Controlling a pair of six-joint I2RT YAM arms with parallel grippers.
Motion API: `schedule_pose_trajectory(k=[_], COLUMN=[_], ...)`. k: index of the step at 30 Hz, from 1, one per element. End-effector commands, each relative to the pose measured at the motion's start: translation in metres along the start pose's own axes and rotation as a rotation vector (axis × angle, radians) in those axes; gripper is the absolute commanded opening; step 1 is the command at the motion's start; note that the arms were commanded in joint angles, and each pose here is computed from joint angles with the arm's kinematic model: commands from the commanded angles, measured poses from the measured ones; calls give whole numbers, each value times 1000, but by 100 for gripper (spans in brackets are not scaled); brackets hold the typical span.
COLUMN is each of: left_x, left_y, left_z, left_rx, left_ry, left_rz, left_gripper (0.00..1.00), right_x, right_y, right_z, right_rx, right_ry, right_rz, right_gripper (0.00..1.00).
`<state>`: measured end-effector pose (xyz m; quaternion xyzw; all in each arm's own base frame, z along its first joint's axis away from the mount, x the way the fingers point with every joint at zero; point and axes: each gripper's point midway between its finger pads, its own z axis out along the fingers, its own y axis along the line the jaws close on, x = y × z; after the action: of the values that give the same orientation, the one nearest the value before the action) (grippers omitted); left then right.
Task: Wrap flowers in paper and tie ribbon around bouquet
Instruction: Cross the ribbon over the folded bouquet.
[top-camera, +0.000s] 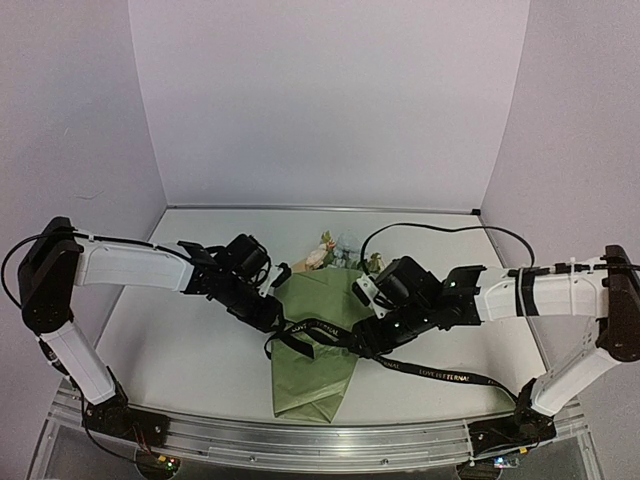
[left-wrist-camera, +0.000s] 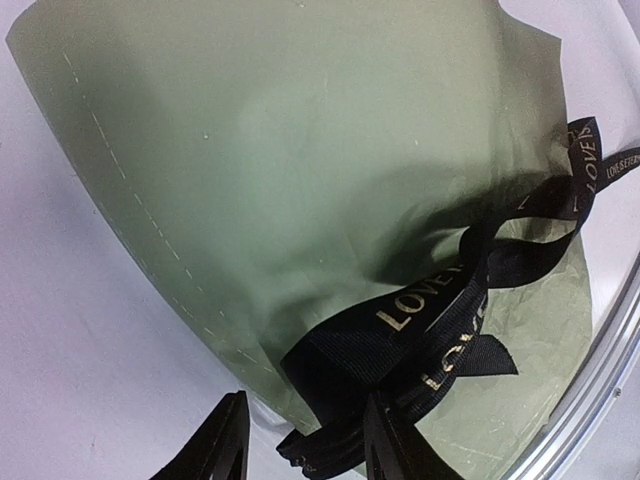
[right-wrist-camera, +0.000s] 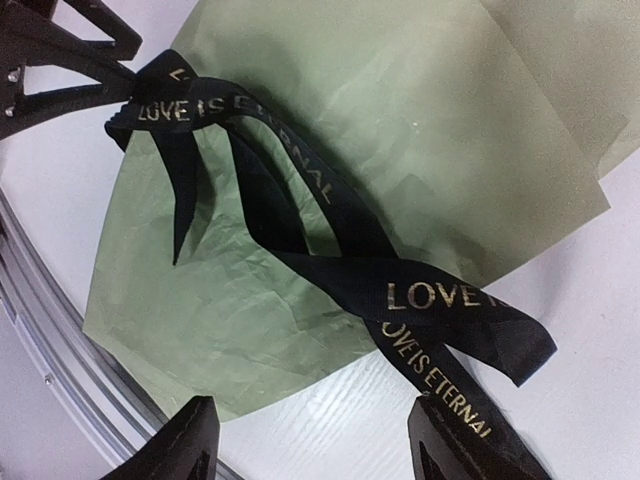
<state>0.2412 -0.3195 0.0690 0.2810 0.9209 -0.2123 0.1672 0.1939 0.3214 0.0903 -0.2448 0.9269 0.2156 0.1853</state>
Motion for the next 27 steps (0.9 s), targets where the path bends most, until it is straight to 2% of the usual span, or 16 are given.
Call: schedule_pose_trajectory(k=[1, 7, 10, 15, 20, 27], left_x=[-20, -21, -28, -46, -60, -63], left_y=[-12, -9, -5, 10, 16, 25], left_z=[1, 7, 4, -11, -34, -52], left_rx=[24, -6, -43, -145, -200, -255], left_ry=[-34, -32, -64, -157, -252, -304], left_rz=[33, 33, 29, 19, 7, -23], left_gripper=[40, 34, 25, 2, 0, 0], right_x=[-2, 4, 9, 20, 34, 34], right_y=[-10, -23, -34, -58, -66, -50], right_z=[-11, -15, -15, -16, -10, 17], right_rx=[33, 68, 95, 139, 138, 52], right_ry=[-44, -55, -55, -47, 0, 46], right_rz=[-7, -11, -2, 31, -28, -205], right_gripper=[67, 68, 68, 70, 78, 70])
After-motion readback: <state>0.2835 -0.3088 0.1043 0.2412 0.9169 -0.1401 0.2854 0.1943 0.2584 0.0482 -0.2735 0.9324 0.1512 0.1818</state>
